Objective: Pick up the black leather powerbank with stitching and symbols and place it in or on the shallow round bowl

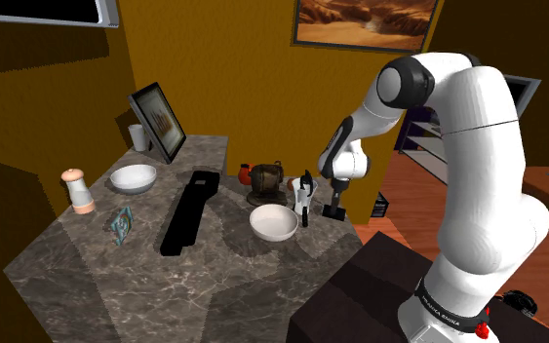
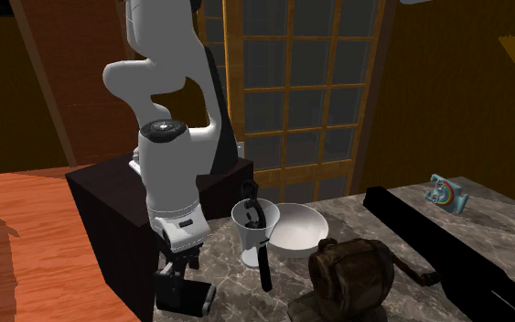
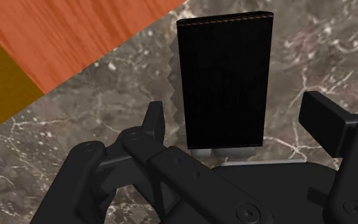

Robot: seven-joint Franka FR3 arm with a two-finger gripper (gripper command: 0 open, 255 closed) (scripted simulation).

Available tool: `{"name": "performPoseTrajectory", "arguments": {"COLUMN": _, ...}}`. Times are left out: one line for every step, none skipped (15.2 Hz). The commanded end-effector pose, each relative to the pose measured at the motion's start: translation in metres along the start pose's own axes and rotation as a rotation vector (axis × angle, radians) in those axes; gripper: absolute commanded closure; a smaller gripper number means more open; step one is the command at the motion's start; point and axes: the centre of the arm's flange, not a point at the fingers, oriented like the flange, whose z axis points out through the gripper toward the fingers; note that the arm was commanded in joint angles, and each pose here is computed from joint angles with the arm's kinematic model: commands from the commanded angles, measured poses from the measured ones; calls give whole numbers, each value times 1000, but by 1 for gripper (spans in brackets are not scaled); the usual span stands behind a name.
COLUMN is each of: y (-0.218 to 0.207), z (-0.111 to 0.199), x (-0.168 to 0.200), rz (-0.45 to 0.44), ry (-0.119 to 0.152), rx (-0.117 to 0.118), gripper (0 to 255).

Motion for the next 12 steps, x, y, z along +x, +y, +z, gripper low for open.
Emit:
{"name": "performPoseTrajectory", "arguments": {"y": 2, "z": 10, "x": 0, "rz": -1, "ry": 1, "rx": 0, "gripper": 0}}
{"name": "performPoseTrajectory", "arguments": {"y": 2, "z": 16, "x": 0, "rz": -1, "ry": 1, "rx": 0, "gripper": 0}}
{"name": "performPoseTrajectory", "arguments": {"y": 2, "z": 21, "x": 0, "rz": -1, "ry": 1, "rx": 0, "gripper": 0}}
{"name": "performPoseTrajectory", "arguments": {"y": 2, "z": 26, "x": 0, "rz": -1, "ry": 1, "rx": 0, "gripper": 0}}
{"name": "performPoseTrajectory", "arguments": {"y": 2, "z": 29, "x": 0, "rz": -1, "ry": 1, "rx": 0, "gripper": 0}}
{"name": "performPoseTrajectory", "arguments": {"y": 2, "z": 29, "x": 0, "rz": -1, "ry": 1, "rx": 0, "gripper": 0}}
{"name": "performPoseTrajectory", "arguments": {"y": 2, "z": 29, "x": 0, "rz": -1, "ry": 1, "rx": 0, "gripper": 0}}
{"name": "performPoseTrajectory", "arguments": {"y": 2, "z": 29, "x": 0, "rz": -1, "ry": 1, "rx": 0, "gripper": 0}}
{"name": "performPoseTrajectory", "arguments": {"y": 2, "z": 29, "x": 0, "rz": -1, "ry": 1, "rx": 0, "gripper": 0}}
{"name": "performPoseTrajectory", "arguments": {"y": 2, "z": 29, "x": 0, "rz": -1, "ry": 1, "rx": 0, "gripper": 0}}
{"name": "performPoseTrajectory", "arguments": {"y": 2, "z": 29, "x": 0, "rz": -1, "ry": 1, "rx": 0, "gripper": 0}}
{"name": "performPoseTrajectory", "arguments": {"y": 2, "z": 29, "x": 0, "rz": -1, "ry": 1, "rx": 0, "gripper": 0}}
